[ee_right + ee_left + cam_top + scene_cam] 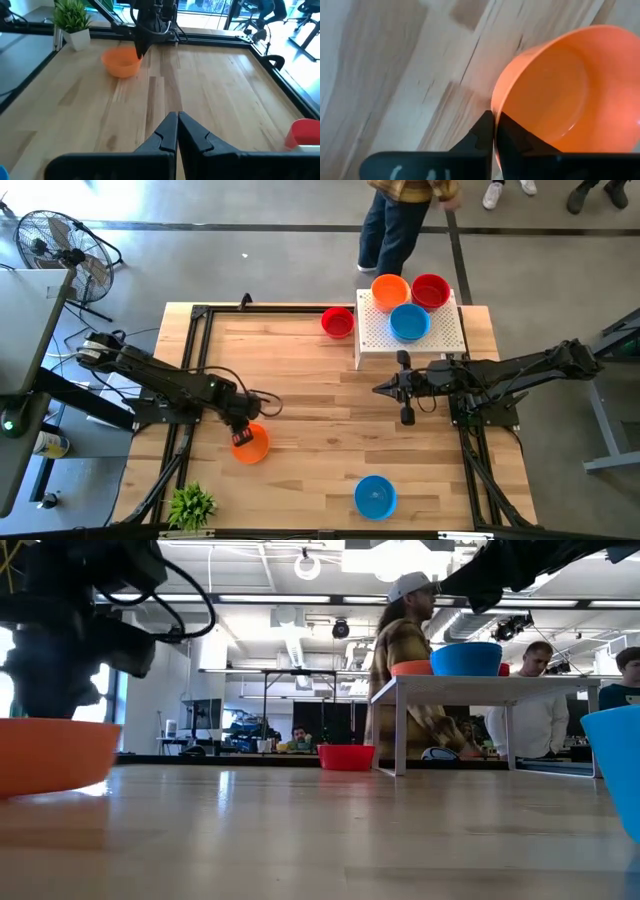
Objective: Pick & Place Mini bowls
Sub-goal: Stack the orange bowl on the stacked orange bowls on the shelf, then stack the red bowl on the stacked red bowls on the shelf
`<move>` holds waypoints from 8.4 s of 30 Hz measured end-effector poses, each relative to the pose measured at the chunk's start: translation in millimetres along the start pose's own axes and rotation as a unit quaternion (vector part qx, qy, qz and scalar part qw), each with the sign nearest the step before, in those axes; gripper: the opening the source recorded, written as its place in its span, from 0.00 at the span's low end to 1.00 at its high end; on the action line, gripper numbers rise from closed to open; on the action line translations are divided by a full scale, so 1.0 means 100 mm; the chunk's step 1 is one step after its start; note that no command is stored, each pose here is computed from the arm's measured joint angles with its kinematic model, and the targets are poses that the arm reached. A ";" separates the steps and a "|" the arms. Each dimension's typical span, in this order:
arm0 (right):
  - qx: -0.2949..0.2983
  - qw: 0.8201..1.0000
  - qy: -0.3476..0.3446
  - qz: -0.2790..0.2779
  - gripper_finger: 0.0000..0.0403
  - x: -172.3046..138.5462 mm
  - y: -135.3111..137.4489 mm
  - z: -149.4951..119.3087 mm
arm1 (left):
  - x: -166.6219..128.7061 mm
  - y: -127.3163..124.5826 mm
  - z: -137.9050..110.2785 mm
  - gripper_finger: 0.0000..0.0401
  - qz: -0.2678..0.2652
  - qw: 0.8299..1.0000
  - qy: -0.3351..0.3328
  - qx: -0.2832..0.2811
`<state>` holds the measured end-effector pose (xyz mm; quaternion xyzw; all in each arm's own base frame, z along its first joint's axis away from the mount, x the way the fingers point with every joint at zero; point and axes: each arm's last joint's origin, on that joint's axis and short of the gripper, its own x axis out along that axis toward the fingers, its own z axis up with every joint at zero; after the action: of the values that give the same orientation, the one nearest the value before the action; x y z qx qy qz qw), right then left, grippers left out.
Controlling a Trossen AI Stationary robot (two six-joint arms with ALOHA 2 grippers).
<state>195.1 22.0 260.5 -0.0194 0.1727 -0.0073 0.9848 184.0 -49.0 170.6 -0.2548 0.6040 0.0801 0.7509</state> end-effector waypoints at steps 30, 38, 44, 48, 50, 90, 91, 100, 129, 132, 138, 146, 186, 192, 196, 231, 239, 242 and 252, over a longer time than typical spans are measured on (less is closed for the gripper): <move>-0.088 0.988 0.112 0.056 0.19 0.60 0.64 -0.15 | 0.02 -0.28 1.82 0.00 -0.091 0.989 -0.069 0.088; -0.174 0.969 0.156 0.086 0.28 0.93 0.78 -0.14 | 0.06 -0.34 2.02 0.00 -0.051 0.992 -0.062 0.099; -0.250 0.945 0.189 0.095 0.28 1.18 0.87 -0.13 | 0.07 -0.37 2.08 0.00 -0.036 0.993 -0.041 0.106; -0.299 0.925 0.215 0.088 0.28 1.32 0.91 -0.15 | 0.08 -0.37 2.09 0.00 -0.037 0.993 -0.035 0.109; -0.321 0.915 0.231 0.084 0.28 1.38 0.92 -0.17 | 0.07 -0.38 2.11 0.00 -0.040 0.992 -0.042 0.111; -0.346 0.901 0.226 0.134 0.00 1.46 0.94 -0.17 | -0.12 -0.48 2.19 0.34 -0.060 0.975 -0.087 0.195; -0.343 0.901 0.229 0.133 0.00 1.46 0.94 -0.18 | -0.16 -0.48 2.20 0.36 -0.061 0.973 -0.095 0.204; -0.316 0.907 0.241 0.140 0.00 1.45 0.94 -0.20 | -0.37 -0.42 2.00 0.39 -0.057 0.948 -0.220 0.224; -0.178 0.946 0.264 0.056 0.00 1.15 0.37 0.70 | -0.23 0.24 0.93 0.01 -0.013 0.797 -0.584 0.155; -0.148 0.949 0.276 0.030 0.00 1.08 0.20 0.91 | -0.24 0.24 0.94 0.02 -0.010 0.793 -0.589 0.155; -0.080 0.952 0.286 -0.072 0.00 0.82 -0.34 1.41 | -0.26 0.23 0.94 0.00 -0.007 0.784 -0.600 0.155; 0.004 0.925 0.316 -0.209 0.00 0.32 -1.37 1.64 | -0.26 0.23 0.94 0.00 -0.013 0.785 -0.598 0.159; 0.077 0.871 0.445 -0.195 0.05 0.30 -2.36 1.08 | -0.26 0.23 0.94 0.01 -0.019 0.787 -0.596 0.159; 0.080 0.869 0.445 -0.202 0.17 0.30 -2.36 1.08 | -0.26 0.23 0.94 0.01 -0.022 0.787 -0.596 0.156; 0.080 0.868 0.446 -0.202 0.18 0.30 -2.36 1.08 | -0.26 0.23 0.94 0.01 -0.022 0.787 -0.596 0.156; 0.118 0.934 0.307 -0.141 0.14 1.94 -2.13 0.66 | -0.14 0.47 0.73 0.01 -0.012 0.761 -0.630 0.151; 0.126 0.925 0.318 -0.165 0.31 2.21 -2.17 0.40 | -0.14 0.46 0.73 0.01 -0.019 0.761 -0.629 0.159; 0.128 0.916 0.330 -0.187 0.36 2.27 -2.20 0.30 | -0.13 0.46 0.73 0.01 -0.021 0.761 -0.628 0.161; 0.153 0.901 0.347 -0.210 0.38 2.41 -2.29 0.05 | -0.13 0.46 0.73 0.01 -0.021 0.761 -0.628 0.161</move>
<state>421.7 -211.4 192.3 0.0994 0.4925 -0.2469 0.8286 224.0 28.1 180.4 -0.0357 -0.0044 0.1079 0.9935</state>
